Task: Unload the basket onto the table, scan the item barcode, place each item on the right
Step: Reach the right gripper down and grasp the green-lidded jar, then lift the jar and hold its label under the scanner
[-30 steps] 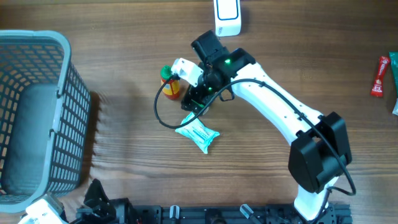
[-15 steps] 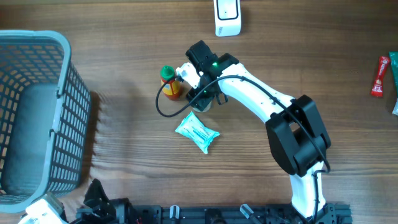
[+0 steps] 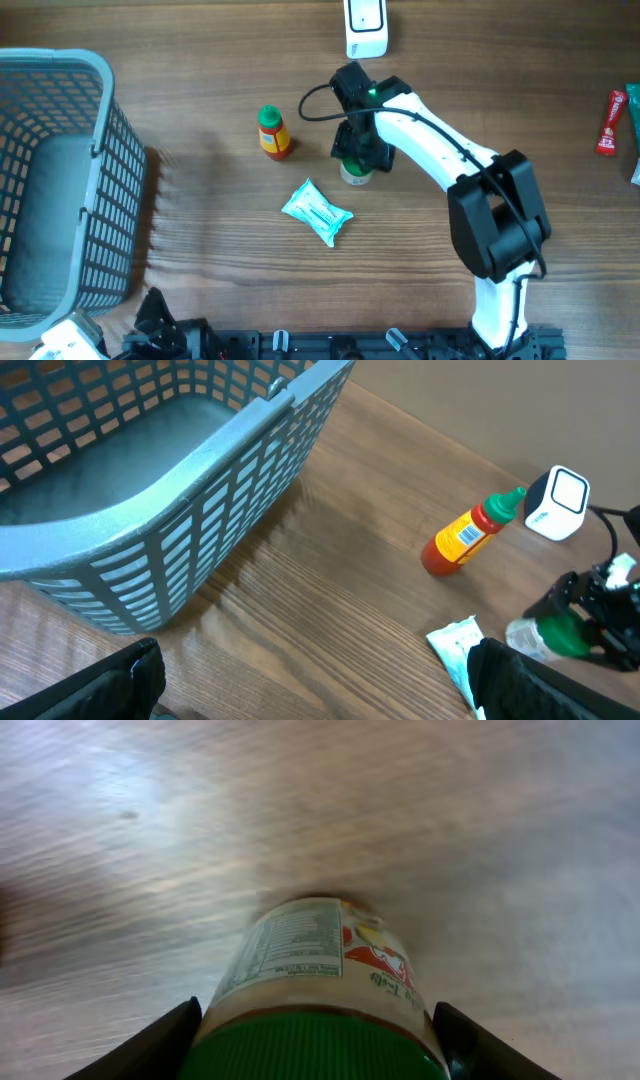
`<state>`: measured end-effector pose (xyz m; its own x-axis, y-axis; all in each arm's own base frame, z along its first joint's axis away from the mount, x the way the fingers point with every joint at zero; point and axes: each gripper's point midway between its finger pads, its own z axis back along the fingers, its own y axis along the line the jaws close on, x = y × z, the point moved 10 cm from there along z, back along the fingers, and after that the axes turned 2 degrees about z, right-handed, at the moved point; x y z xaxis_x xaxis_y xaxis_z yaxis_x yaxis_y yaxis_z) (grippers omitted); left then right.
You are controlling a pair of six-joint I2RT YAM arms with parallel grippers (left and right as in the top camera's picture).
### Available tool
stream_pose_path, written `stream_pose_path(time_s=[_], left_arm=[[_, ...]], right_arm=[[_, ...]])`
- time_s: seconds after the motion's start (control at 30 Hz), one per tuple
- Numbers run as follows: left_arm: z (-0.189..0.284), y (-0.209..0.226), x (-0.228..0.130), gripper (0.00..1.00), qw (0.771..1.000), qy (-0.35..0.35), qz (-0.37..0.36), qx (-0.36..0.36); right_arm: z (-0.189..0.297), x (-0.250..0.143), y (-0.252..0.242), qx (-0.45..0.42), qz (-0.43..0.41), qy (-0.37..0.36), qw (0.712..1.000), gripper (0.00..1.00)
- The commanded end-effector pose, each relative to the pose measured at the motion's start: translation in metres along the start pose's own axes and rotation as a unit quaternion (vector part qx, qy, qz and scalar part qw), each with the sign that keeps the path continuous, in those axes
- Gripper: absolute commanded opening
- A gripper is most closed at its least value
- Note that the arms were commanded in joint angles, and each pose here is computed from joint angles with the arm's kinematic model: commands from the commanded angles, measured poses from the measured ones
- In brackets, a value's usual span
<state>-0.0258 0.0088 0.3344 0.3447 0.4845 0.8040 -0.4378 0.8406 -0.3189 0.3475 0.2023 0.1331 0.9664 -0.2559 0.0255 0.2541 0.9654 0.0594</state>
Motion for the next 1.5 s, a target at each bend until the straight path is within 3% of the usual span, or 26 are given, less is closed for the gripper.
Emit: stream_pose_path(time_s=[0.0,0.13,0.23,0.33,0.4,0.5,0.53,0.6,0.67,0.8,0.9,1.03,1.23,1.47], left_arm=[[0.002,0.0,0.0,1.0,1.0,-0.006,-0.006,0.0],[0.002,0.0,0.0,1.0,1.0,-0.006,-0.006,0.0],[0.002,0.0,0.0,1.0,1.0,-0.006,-0.006,0.0],[0.002,0.0,0.0,1.0,1.0,-0.006,-0.006,0.0],[0.002,0.0,0.0,1.0,1.0,-0.006,-0.006,0.0],[0.002,0.0,0.0,1.0,1.0,-0.006,-0.006,0.0],[0.002,0.0,0.0,1.0,1.0,-0.006,-0.006,0.0],[0.002,0.0,0.0,1.0,1.0,-0.006,-0.006,0.0],[0.002,0.0,0.0,1.0,1.0,-0.006,-0.006,0.0],[0.002,0.0,0.0,1.0,1.0,-0.006,-0.006,0.0],[0.002,0.0,0.0,1.0,1.0,-0.006,-0.006,0.0],[0.002,0.0,0.0,1.0,1.0,-0.006,-0.006,0.0],[0.002,0.0,0.0,1.0,1.0,-0.006,-0.006,0.0],[0.002,0.0,0.0,1.0,1.0,-0.006,-0.006,0.0]], right_arm=[[-0.008,-0.008,-0.009,-0.032,-0.033,0.008,0.999,1.0],[-0.002,-0.01,-0.01,-0.03,-0.022,0.012,0.999,1.0],[0.031,-0.01,-0.012,-0.004,-0.017,-0.024,1.0,1.0],[0.066,-0.005,-0.005,0.053,0.046,-0.087,0.994,1.0],[0.066,0.001,0.001,0.069,0.07,-0.109,0.989,1.0],[0.066,0.003,0.004,0.066,0.173,-0.122,0.975,1.0],[0.065,0.002,0.003,0.062,0.167,-0.12,0.977,1.0],[0.063,-0.006,-0.007,0.049,-0.003,-0.08,0.996,1.0],[0.063,-0.005,-0.006,0.054,-0.05,-0.078,0.994,1.0],[0.058,-0.004,-0.005,0.053,0.005,-0.088,0.995,1.0],[0.032,-0.01,-0.015,0.031,0.004,-0.088,0.996,1.0],[0.003,-0.014,-0.015,0.038,0.065,-0.061,0.995,0.99],[-0.021,-0.013,-0.012,0.031,0.084,-0.04,0.995,0.91],[-0.034,-0.016,-0.009,0.048,0.083,-0.007,0.995,0.66]])
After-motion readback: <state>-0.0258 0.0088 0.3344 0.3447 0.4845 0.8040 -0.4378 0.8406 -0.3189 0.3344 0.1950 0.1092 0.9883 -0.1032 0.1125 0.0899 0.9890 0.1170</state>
